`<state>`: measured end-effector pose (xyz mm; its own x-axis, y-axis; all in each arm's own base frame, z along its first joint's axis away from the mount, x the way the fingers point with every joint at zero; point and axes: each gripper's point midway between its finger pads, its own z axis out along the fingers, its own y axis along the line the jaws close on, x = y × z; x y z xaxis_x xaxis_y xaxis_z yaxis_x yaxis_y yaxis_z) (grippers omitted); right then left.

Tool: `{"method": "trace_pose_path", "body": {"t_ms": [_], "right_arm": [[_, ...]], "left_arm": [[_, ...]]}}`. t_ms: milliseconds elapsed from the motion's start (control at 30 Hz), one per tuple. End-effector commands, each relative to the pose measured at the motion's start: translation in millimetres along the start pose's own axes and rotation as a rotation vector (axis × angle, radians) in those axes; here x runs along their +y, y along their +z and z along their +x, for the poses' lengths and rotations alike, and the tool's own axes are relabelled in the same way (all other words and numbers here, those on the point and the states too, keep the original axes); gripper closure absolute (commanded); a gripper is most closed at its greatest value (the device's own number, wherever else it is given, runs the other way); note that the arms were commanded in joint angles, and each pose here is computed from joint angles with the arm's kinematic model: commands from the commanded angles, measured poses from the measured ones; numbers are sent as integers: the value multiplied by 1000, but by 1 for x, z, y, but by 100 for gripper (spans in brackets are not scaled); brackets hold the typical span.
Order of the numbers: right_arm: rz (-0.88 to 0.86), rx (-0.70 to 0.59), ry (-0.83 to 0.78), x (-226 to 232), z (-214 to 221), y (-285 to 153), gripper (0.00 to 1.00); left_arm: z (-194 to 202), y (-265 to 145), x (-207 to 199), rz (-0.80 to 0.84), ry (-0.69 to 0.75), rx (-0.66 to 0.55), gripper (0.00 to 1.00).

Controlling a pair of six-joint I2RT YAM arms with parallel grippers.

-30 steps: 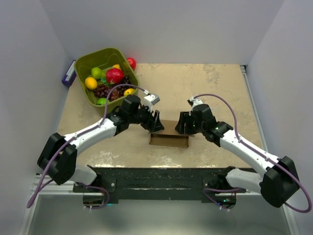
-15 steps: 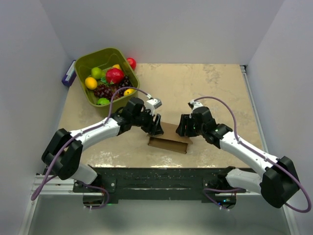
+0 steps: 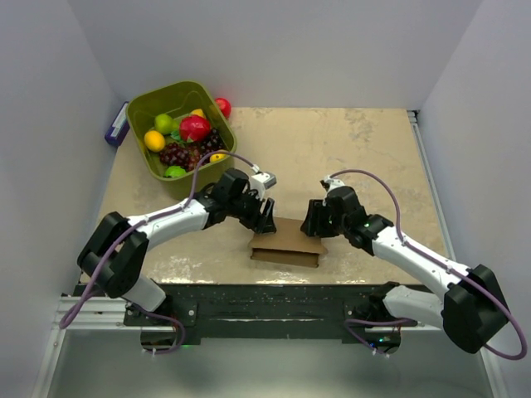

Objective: Fold the paper box

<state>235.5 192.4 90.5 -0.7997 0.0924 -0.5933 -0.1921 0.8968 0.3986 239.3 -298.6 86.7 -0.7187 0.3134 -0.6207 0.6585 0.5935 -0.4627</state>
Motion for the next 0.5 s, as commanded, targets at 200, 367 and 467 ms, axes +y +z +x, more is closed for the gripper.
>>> {"method": "trace_pose_path", "body": {"t_ms": [200, 367, 467], "right_arm": [[14, -96, 17, 1, -21, -22, 34], [52, -100, 15, -3, -24, -39, 26], [55, -86, 19, -4, -20, -43, 25]], "left_arm": [[-13, -11, 1, -50, 60, -58, 35], [-37, -33, 6, -143, 101, -160, 30], [-40, -46, 12, -208, 86, -186, 27]]}}
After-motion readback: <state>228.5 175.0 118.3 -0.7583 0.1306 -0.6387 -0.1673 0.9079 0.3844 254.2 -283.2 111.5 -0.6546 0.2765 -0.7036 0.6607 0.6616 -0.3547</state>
